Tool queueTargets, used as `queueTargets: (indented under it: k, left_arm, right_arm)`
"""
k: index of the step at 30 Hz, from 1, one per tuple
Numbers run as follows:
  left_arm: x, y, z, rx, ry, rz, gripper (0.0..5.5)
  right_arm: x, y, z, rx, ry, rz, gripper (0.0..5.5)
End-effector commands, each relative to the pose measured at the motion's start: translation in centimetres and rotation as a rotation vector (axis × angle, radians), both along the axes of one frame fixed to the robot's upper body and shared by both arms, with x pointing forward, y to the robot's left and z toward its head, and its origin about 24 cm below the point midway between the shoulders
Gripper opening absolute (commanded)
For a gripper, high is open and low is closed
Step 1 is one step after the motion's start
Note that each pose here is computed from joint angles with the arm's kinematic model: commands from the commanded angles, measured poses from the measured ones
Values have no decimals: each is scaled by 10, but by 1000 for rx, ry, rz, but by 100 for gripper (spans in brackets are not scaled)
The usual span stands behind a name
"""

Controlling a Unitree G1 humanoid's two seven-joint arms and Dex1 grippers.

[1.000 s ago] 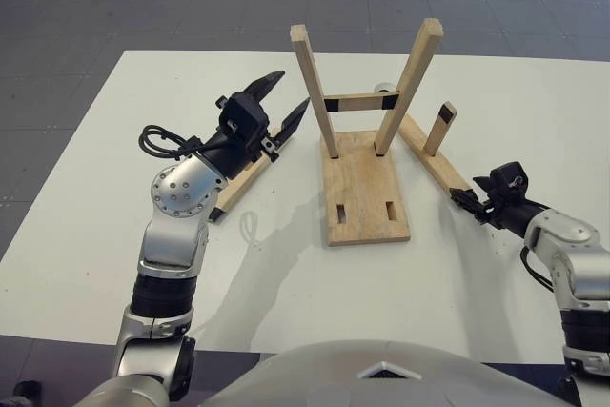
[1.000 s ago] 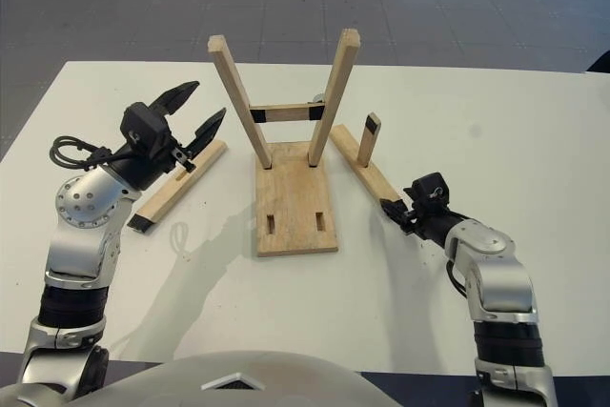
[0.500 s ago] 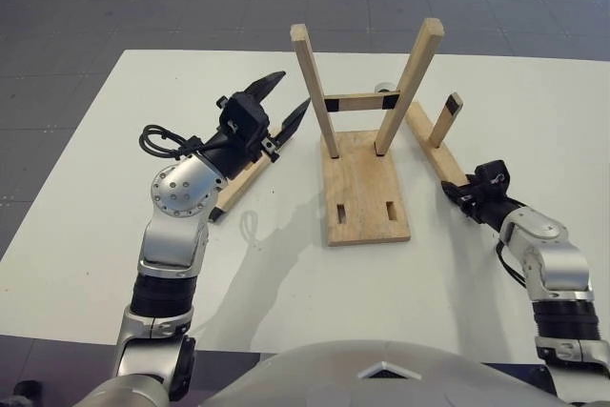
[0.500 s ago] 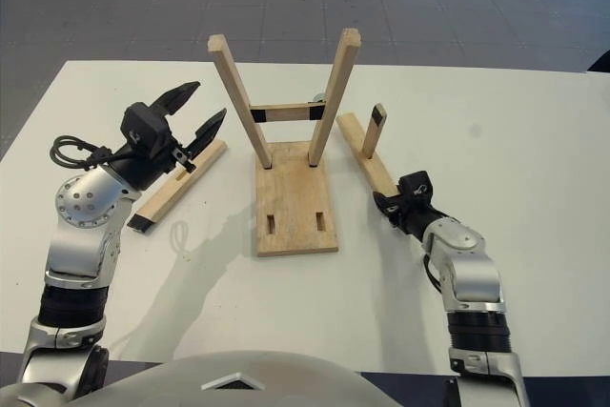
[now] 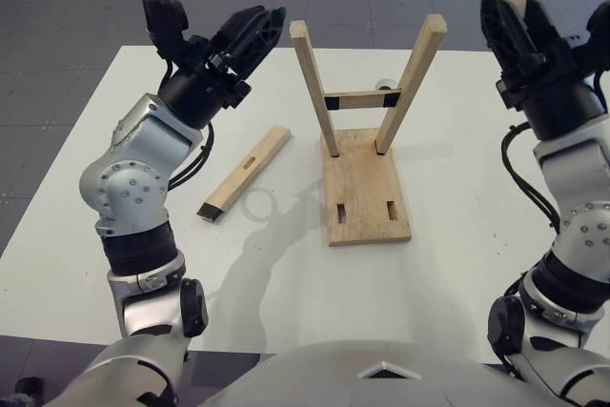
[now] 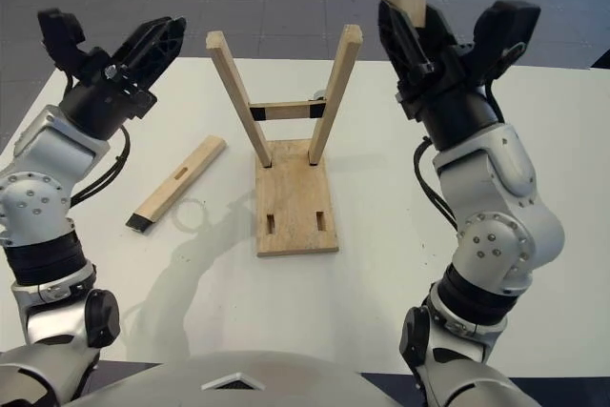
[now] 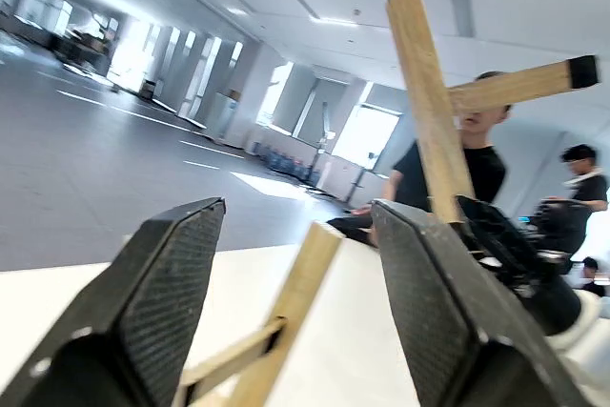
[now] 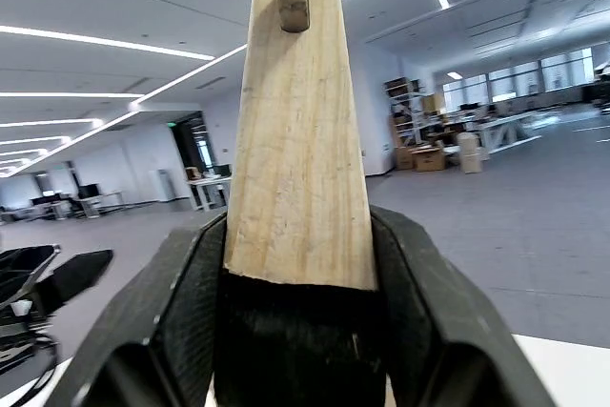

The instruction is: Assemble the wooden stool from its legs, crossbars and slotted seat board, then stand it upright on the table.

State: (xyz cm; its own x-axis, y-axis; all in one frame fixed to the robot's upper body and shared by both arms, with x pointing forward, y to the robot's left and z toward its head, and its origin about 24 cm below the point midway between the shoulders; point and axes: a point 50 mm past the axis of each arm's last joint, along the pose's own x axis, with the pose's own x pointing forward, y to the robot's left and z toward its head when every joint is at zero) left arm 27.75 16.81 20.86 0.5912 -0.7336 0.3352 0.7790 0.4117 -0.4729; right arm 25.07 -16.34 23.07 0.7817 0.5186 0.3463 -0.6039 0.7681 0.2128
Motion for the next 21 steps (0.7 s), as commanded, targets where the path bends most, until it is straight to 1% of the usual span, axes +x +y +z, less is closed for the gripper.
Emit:
queueTargets:
  k: [1, 6, 10, 11, 16, 21]
  left_arm:
    - [-12, -7, 30, -97, 53, -251, 340]
    - [-20, -18, 34, -121, 136, -380, 412]
    - [-22, -25, 34, -134, 155, -409, 464]
    - [-23, -26, 35, -138, 148, -411, 485]
    - [-26, -27, 38, -175, 125, -446, 491]
    - [-29, -26, 33, -114, 113, -470, 491]
  right_arm:
    - [-4, 19, 10, 24, 34, 315, 203]
    - [-9, 35, 2, 144, 121, 610, 203]
    - [-15, 44, -7, 141, 167, 754, 203]
    - [-17, 45, -8, 141, 176, 776, 203]
    - [-25, 53, -20, 152, 214, 822, 203]
    - [-31, 55, -24, 139, 226, 857, 203]
